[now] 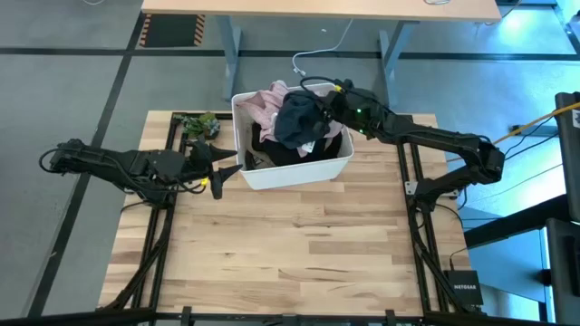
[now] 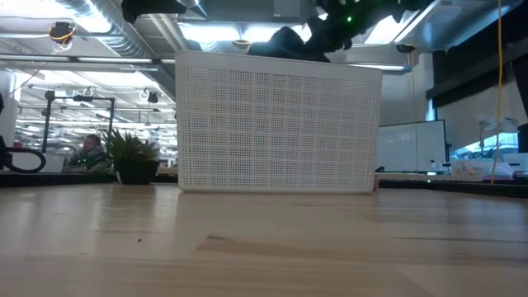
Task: Sort clothes
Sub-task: Put the blue shorts into the white bin
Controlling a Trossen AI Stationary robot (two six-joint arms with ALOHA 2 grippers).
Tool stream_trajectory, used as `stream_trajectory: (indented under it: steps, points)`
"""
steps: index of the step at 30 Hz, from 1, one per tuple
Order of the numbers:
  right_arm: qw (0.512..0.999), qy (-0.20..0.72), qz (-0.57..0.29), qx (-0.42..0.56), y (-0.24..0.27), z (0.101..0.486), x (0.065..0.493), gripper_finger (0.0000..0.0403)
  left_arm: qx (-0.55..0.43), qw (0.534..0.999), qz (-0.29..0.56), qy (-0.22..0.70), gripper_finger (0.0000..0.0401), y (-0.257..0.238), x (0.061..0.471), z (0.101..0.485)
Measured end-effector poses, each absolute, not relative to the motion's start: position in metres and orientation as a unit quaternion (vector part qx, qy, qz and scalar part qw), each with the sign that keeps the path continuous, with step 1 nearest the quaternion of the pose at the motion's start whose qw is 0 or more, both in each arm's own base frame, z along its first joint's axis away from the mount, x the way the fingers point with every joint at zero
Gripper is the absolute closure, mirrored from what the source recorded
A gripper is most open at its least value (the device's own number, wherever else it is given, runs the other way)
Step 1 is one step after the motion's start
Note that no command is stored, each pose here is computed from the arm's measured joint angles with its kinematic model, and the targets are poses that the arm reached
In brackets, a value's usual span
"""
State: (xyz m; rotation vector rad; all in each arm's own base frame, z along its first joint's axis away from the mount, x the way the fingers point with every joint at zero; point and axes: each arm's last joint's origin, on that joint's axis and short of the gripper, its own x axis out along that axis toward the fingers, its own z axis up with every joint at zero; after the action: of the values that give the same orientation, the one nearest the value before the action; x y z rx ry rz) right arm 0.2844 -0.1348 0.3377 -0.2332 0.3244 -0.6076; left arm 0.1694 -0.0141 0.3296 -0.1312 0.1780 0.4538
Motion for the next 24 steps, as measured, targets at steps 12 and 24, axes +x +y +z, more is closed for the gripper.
stream_trajectory:
  steps: [12, 24]
  points:
    - [0.932, 0.183, -0.295, -0.106, -0.138, 0.324, 0.293, 0.032, -0.062, 0.968, 0.224, 0.089, 0.0192, -0.014, 0.169, 0.33]
    - [0.931, 0.185, -0.297, -0.106, -0.138, 0.324, 0.293, 0.0187, -0.064, 0.968, 0.224, 0.089, 0.0192, -0.014, 0.169, 0.329]
